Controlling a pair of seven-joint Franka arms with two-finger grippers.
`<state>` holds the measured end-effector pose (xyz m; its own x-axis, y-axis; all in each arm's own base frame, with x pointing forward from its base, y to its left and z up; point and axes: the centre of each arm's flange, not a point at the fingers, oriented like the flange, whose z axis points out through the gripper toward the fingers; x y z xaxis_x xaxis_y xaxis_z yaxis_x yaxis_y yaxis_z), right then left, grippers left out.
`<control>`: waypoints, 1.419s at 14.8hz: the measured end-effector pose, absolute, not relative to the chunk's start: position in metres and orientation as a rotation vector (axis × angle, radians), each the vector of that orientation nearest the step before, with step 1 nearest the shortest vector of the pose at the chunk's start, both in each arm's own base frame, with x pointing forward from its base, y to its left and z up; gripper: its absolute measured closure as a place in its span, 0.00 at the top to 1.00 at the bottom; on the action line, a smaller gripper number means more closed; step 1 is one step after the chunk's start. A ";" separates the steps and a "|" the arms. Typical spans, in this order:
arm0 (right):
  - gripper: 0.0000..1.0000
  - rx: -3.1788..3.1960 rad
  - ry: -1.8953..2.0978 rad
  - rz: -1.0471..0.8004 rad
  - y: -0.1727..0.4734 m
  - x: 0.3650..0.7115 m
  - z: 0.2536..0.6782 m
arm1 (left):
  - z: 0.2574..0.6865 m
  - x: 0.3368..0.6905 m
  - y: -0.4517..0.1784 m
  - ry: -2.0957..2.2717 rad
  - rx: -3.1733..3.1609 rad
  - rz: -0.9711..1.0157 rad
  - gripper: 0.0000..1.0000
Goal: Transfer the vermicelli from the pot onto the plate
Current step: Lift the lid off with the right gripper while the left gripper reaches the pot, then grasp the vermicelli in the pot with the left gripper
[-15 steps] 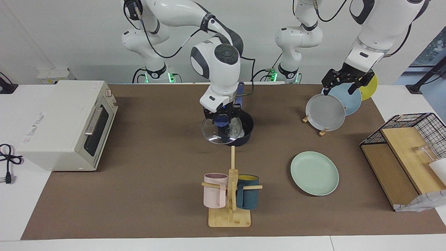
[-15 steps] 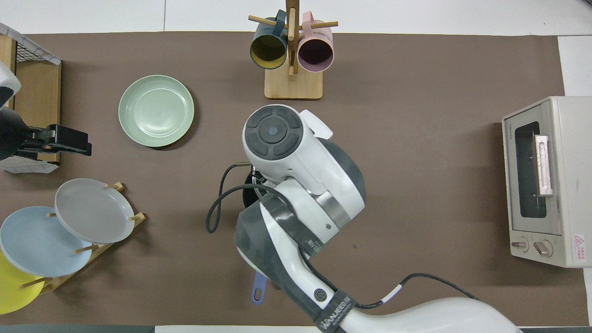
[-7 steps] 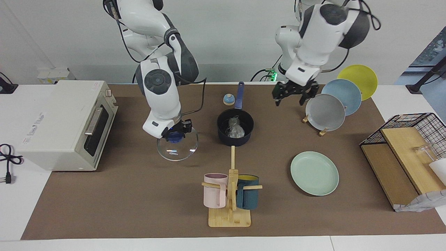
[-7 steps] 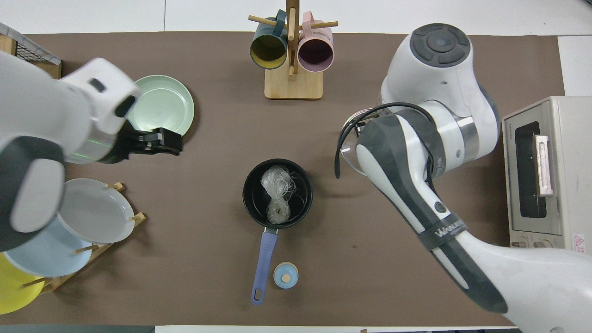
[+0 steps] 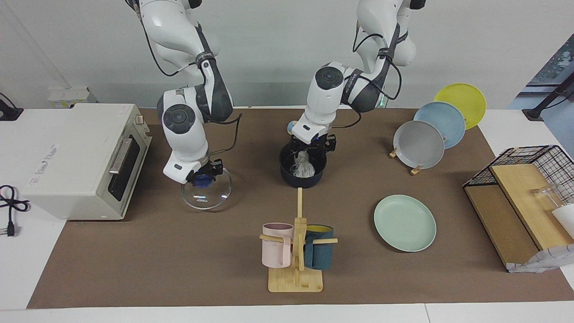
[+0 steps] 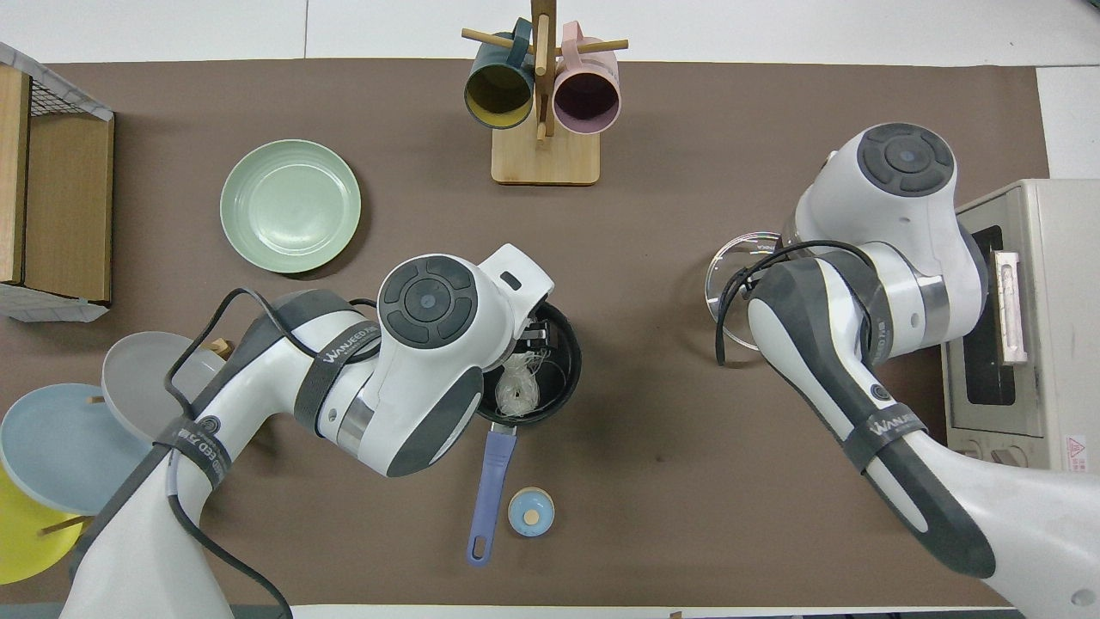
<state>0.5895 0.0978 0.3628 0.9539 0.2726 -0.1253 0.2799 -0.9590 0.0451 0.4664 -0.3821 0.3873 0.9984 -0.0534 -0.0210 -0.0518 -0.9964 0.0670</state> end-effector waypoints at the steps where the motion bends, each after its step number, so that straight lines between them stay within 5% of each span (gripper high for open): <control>1: 0.67 3.047 0.424 -0.178 0.086 0.586 0.356 | 0.381 0.468 -0.382 -0.081 3.074 -0.037 1.00; 9: 0.70 3.054 0.390 -0.164 0.080 0.560 0.335 | 0.328 0.462 -0.402 -0.158 3.100 -0.081 1.00; 13: 1.00 3.058 0.360 -0.135 0.083 0.562 0.346 | 0.326 0.463 -0.401 -0.205 3.102 -0.077 0.94; 14: 1.00 3.057 0.353 -0.135 0.082 0.564 0.355 | 0.326 0.463 -0.401 -0.208 3.102 -0.076 0.89; 19: 1.00 3.044 0.272 -0.210 0.065 0.581 0.473 | 0.333 0.466 -0.399 -0.212 3.104 -0.074 0.29; 21: 1.00 3.048 0.217 -0.228 0.048 0.578 0.523 | 0.355 0.470 -0.394 -0.204 3.111 -0.080 0.19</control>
<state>0.5782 0.0481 0.5230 0.9790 0.1347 -0.1533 0.1462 -0.9870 0.0664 0.4702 -0.3936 0.3547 0.9901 -0.1311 -0.0499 -0.1300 -0.9912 0.0263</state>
